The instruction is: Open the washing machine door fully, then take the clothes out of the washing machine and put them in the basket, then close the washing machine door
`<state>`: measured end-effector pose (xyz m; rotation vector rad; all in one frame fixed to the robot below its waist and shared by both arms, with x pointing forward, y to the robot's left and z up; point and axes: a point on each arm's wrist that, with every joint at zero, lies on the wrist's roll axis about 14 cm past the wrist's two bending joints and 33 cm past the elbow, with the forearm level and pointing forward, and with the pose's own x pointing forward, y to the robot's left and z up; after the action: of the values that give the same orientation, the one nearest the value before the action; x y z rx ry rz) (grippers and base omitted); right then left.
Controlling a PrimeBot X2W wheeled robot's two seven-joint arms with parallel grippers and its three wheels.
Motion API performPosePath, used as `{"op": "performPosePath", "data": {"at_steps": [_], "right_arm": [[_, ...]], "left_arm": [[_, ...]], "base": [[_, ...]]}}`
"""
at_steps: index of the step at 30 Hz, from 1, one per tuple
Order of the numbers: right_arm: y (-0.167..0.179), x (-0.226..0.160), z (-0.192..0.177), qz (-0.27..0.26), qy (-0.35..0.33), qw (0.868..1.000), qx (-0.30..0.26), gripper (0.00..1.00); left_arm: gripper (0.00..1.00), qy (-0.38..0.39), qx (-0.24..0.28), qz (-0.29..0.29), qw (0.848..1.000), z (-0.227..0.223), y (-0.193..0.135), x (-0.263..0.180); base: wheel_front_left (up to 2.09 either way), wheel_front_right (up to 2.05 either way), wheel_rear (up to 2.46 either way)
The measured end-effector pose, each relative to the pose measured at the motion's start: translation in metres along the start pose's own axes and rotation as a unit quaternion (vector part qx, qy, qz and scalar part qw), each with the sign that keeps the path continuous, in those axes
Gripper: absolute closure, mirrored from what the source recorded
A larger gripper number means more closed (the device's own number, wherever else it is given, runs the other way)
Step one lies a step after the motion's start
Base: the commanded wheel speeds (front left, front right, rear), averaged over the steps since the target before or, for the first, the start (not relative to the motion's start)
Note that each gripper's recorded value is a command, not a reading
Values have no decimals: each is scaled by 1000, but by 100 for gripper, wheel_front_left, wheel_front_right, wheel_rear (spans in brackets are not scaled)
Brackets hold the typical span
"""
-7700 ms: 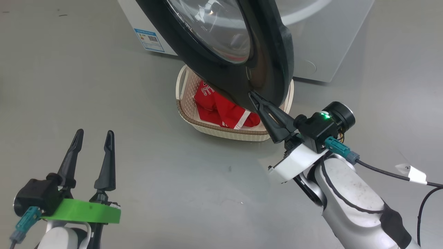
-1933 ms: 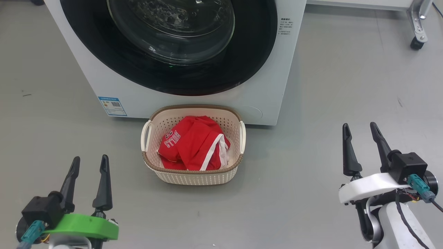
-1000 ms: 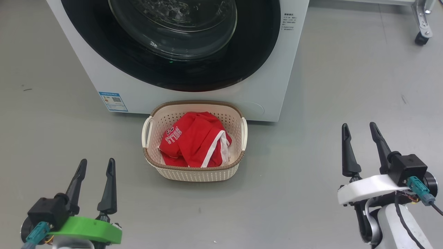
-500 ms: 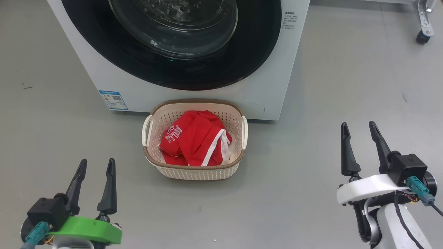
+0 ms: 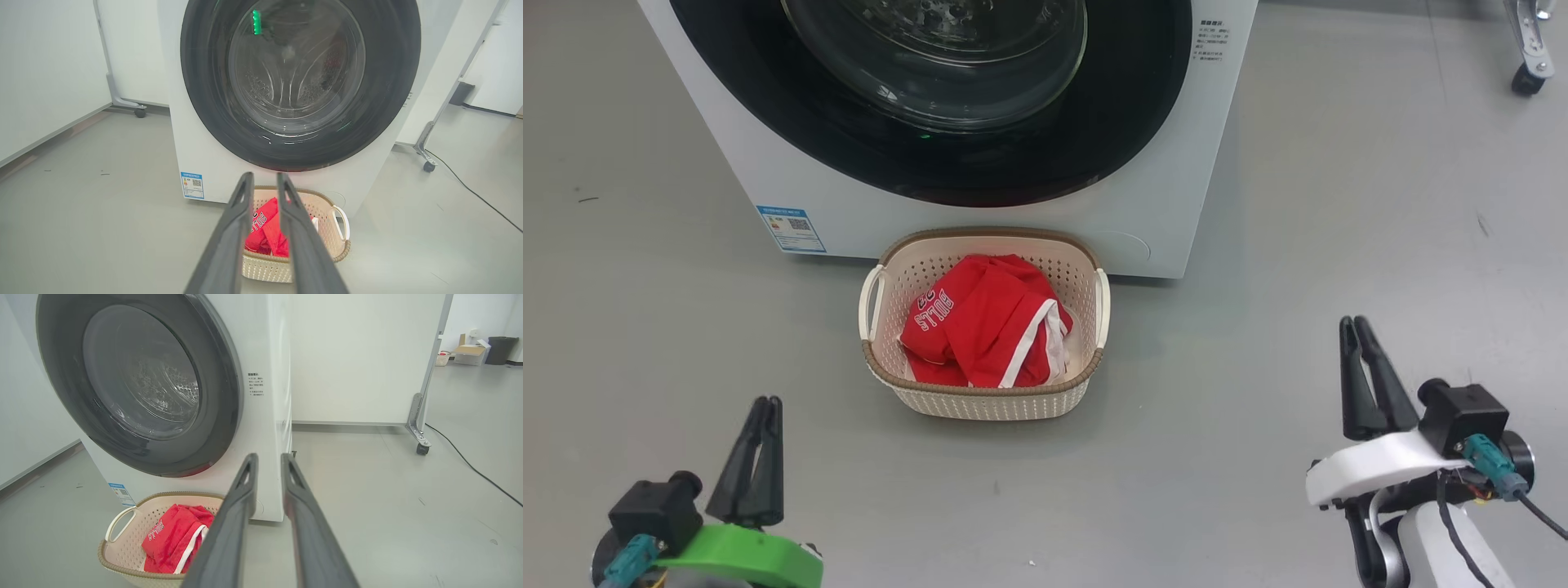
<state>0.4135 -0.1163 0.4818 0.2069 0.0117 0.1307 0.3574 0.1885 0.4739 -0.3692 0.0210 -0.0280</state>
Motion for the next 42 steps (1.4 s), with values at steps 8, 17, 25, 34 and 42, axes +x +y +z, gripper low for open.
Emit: {"op": "performPosePath", "data": {"at_steps": [8,17,25,34,42], "right_arm": [[-6,-12,-21,-14,34,999,21,100],[-18,-15,-20,-41,42,994,88,100],[-26,-18,-20,-59,49,986,145,100],[-35,-22,-20,-75,52,975,203,100],[-42,-25,-19,-87,52,961,256,100]], "left_arm": [[100,22,-32,9,999,-16,-3,-6],[100,17,-87,22,996,-13,0,-5],[100,20,-133,30,991,-13,1,-3],[100,22,-185,40,982,-12,5,-2],[100,25,-227,45,973,-12,5,-1]], "base": [[0,0,0],[0,0,0],[0,0,0],[0,0,0],[0,0,0]]}}
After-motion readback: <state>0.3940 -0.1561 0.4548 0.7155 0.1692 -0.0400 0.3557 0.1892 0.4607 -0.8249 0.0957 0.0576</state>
